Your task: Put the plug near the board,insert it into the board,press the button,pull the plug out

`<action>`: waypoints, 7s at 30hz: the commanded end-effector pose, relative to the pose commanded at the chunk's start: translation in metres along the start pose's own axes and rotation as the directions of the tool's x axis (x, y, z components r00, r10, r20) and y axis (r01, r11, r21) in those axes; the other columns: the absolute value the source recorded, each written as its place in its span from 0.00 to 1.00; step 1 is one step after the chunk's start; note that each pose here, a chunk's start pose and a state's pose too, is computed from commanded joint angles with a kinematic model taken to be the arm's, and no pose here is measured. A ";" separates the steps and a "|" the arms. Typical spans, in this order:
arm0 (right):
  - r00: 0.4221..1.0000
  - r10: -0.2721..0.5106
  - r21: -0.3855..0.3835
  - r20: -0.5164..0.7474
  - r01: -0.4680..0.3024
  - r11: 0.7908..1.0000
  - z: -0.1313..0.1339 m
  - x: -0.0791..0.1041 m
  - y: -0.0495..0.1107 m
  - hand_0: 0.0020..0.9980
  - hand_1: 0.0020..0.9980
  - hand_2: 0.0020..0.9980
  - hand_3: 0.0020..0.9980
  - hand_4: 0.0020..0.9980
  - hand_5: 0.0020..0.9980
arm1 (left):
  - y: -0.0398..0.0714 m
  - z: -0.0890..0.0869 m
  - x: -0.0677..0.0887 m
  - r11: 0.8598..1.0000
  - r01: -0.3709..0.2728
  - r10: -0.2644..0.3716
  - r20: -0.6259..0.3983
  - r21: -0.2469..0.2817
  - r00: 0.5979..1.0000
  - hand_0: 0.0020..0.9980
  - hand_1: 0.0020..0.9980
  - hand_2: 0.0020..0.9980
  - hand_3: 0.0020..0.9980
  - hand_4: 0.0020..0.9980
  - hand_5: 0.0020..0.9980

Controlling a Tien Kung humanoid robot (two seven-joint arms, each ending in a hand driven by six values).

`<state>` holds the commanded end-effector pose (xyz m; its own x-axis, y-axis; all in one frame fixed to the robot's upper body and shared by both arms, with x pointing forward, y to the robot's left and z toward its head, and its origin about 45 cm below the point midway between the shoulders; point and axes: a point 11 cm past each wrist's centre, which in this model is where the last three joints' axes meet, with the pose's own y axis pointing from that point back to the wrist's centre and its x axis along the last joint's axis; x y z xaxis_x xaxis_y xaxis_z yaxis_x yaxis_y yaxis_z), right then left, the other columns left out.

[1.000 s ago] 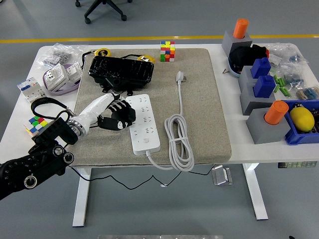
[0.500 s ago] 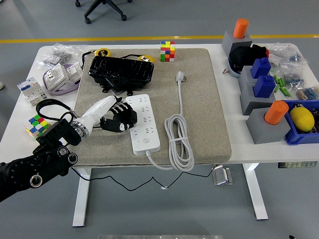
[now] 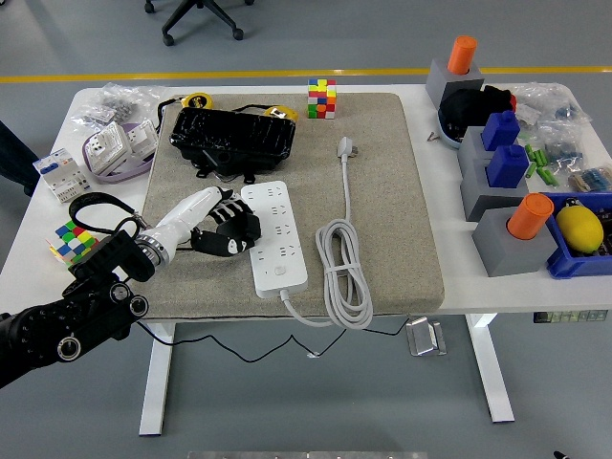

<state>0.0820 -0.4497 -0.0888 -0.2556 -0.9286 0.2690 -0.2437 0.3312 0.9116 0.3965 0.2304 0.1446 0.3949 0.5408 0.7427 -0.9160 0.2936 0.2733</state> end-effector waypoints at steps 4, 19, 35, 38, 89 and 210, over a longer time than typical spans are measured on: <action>1.000 0.000 0.000 0.000 0.000 1.000 0.000 0.000 0.000 0.60 0.65 0.68 0.57 0.96 0.52 | 0.000 0.000 0.000 1.000 0.000 0.000 0.002 0.000 1.000 0.50 0.50 0.53 0.59 0.71 0.00; 1.000 -0.001 0.001 -0.001 0.001 1.000 0.000 0.000 0.000 0.60 0.65 0.68 0.57 0.96 0.52 | 0.001 -0.004 0.003 1.000 -0.008 0.008 0.015 0.007 1.000 0.50 0.50 0.53 0.59 0.70 0.00; 1.000 -0.004 0.003 -0.002 0.004 1.000 -0.001 -0.001 0.000 0.61 0.65 0.68 0.57 0.96 0.52 | 0.001 -0.004 -0.001 1.000 0.010 -0.010 0.006 0.004 1.000 0.59 0.55 0.59 0.59 0.94 0.00; 1.000 -0.004 0.001 -0.003 0.004 1.000 0.000 -0.001 0.000 0.60 0.65 0.68 0.57 0.96 0.52 | 0.000 -0.004 0.000 1.000 0.009 -0.009 0.000 0.001 1.000 0.65 0.65 0.62 0.62 1.00 0.09; 1.000 0.006 0.007 0.002 -0.006 1.000 0.005 0.002 0.001 0.60 0.65 0.68 0.57 0.96 0.52 | 0.091 0.001 -0.027 0.942 -0.299 0.274 -0.168 -0.154 0.947 0.81 0.84 0.86 0.80 1.00 0.78; 1.000 0.018 0.038 0.021 -0.019 0.999 -0.001 0.004 0.001 0.60 0.65 0.67 0.56 0.95 0.51 | 0.061 0.098 -0.029 0.934 -0.102 0.076 -0.089 -0.342 0.993 0.79 0.82 0.80 0.78 0.96 0.79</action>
<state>0.0816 -0.4535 -0.0863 -0.2793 -0.9187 0.2793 -0.2740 0.3550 0.8938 0.3223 0.1548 0.1995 0.3289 0.6298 0.7037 -0.8721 0.4884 -0.0295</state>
